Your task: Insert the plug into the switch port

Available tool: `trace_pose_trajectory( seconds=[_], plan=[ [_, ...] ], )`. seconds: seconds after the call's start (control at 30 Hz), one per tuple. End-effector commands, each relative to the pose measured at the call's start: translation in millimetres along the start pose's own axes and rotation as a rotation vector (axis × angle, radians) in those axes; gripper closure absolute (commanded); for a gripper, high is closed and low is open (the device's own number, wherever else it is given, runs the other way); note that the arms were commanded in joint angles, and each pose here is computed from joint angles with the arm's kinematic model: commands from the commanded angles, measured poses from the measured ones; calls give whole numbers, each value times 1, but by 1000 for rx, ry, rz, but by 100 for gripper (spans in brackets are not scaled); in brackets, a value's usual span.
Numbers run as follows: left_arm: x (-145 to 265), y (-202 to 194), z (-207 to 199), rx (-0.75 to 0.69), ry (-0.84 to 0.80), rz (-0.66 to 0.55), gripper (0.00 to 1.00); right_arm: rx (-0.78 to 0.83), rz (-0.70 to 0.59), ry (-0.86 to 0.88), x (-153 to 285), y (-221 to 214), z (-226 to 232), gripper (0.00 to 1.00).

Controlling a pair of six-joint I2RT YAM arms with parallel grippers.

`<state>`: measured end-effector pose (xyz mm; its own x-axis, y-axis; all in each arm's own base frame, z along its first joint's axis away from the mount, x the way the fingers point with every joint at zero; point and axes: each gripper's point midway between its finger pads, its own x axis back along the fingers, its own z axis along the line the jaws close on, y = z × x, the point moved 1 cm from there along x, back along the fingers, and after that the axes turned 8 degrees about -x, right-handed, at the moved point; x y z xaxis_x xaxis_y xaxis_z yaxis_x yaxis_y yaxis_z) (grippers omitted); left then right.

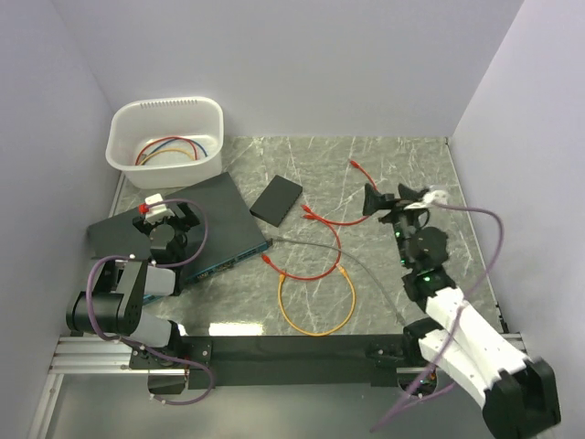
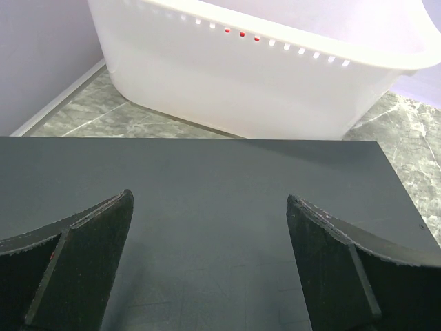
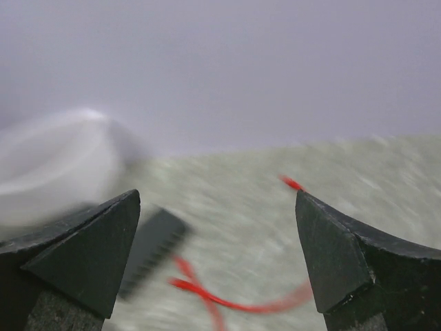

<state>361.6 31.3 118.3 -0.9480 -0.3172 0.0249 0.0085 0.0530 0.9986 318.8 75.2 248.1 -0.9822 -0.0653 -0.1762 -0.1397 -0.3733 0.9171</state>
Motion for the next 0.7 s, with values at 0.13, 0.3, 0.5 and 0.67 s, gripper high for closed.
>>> trace_pose_trajectory(
  seconds=[0.13, 0.3, 0.5, 0.67],
  plan=[
    [-1, 10, -1, -1, -9, -43, 1, -571, 125, 386, 48, 13, 82, 0],
    [-1, 10, -1, 2, -9, -44, 1, -469, 423, 477, 52, -37, 118, 0],
    [-1, 10, -1, 2, -9, -43, 1, -364, 425, 322, 52, -49, 117, 0],
    [-1, 10, 0, 0, -7, -43, 1, -298, 451, 340, 79, -64, 133, 0]
  ],
)
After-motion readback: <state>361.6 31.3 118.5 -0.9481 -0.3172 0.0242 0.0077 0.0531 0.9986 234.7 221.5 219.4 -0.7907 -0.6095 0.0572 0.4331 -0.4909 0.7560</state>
